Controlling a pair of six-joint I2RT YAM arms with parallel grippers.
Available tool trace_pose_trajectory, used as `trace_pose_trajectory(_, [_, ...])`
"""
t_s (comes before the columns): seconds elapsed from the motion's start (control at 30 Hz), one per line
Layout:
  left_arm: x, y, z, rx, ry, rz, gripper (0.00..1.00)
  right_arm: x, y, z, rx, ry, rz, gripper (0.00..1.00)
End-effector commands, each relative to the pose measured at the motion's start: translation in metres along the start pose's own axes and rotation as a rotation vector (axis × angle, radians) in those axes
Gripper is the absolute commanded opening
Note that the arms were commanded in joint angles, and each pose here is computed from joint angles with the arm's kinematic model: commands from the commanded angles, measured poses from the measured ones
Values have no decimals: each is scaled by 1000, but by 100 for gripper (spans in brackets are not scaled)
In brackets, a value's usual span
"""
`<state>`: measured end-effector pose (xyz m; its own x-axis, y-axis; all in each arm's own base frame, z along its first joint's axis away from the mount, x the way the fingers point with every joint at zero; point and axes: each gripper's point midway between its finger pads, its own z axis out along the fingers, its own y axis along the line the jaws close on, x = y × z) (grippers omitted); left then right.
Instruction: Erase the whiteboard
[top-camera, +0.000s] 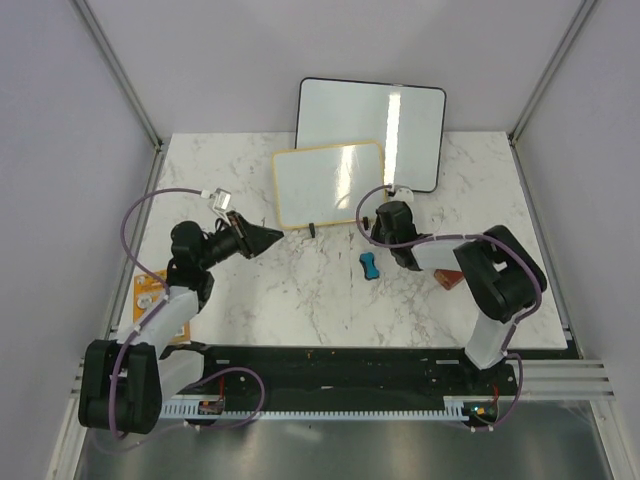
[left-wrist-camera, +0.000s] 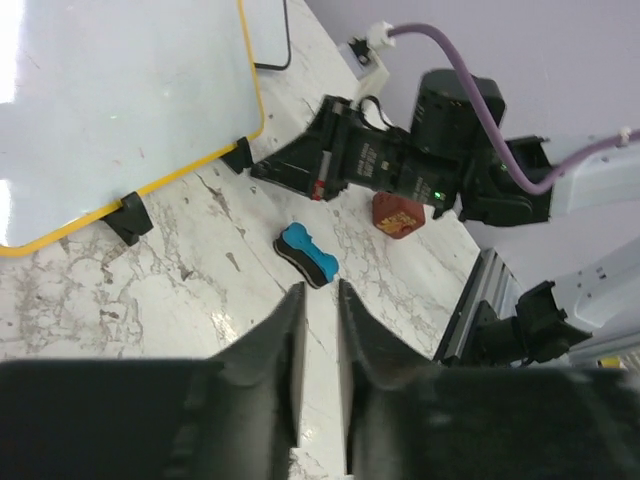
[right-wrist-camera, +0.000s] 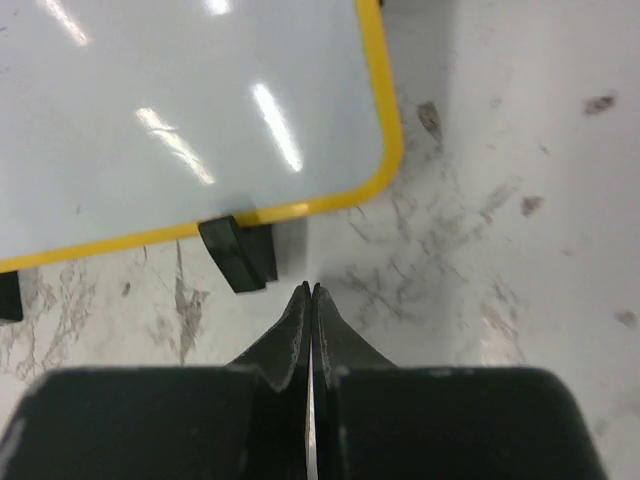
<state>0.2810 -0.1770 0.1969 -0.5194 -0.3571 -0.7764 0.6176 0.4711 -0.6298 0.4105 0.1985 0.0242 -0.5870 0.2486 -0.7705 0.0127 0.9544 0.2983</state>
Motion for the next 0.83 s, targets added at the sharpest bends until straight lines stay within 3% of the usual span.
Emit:
trace_pose_trajectory(0.0, [-25,8,-3,-127,-30,82,47,-47,-11,-33,64,-151,48,0])
trace_pose_trajectory(0.07, [-29,8,-5,-156,-39,86,63,-67,-13,-54,75,-198,25,0])
trace_pose_trajectory(0.1, [-33,9,-8,-181,-48,90,99,-73,-18,-61,99,-217,19,0])
trace_pose_trajectory(0.13, [-35,9,-8,-193,-54,94,100,-75,-21,-69,111,-212,-1,0])
trace_pose_trajectory(0.2, [-38,12,-11,-223,-64,101,100,-91,-21,-93,95,-253,-26,13])
trace_pose_trajectory(0.23, [-40,11,-12,-227,-74,110,100,-93,-20,-101,76,-259,-38,25])
trace_pose_trajectory(0.27, [-40,11,-13,-232,-78,114,100,-106,-15,-119,38,-307,-31,45])
trace_pose_trajectory(0.33, [-40,15,-16,-262,-84,115,100,-104,-22,-133,39,-316,-48,69])
trace_pose_trajectory(0.37, [-40,18,-17,-278,-85,121,100,-113,-23,-147,35,-350,-39,87])
trace_pose_trajectory(0.4, [-41,21,-18,-300,-91,125,100,-112,-27,-153,48,-352,-41,96])
trace_pose_trajectory(0.73, [-42,34,-34,-407,-119,189,100,-104,-75,-195,165,-453,-56,98])
trace_pose_trajectory(0.8, [-46,48,-42,-499,-150,181,100,-104,-86,-200,218,-478,-50,98])
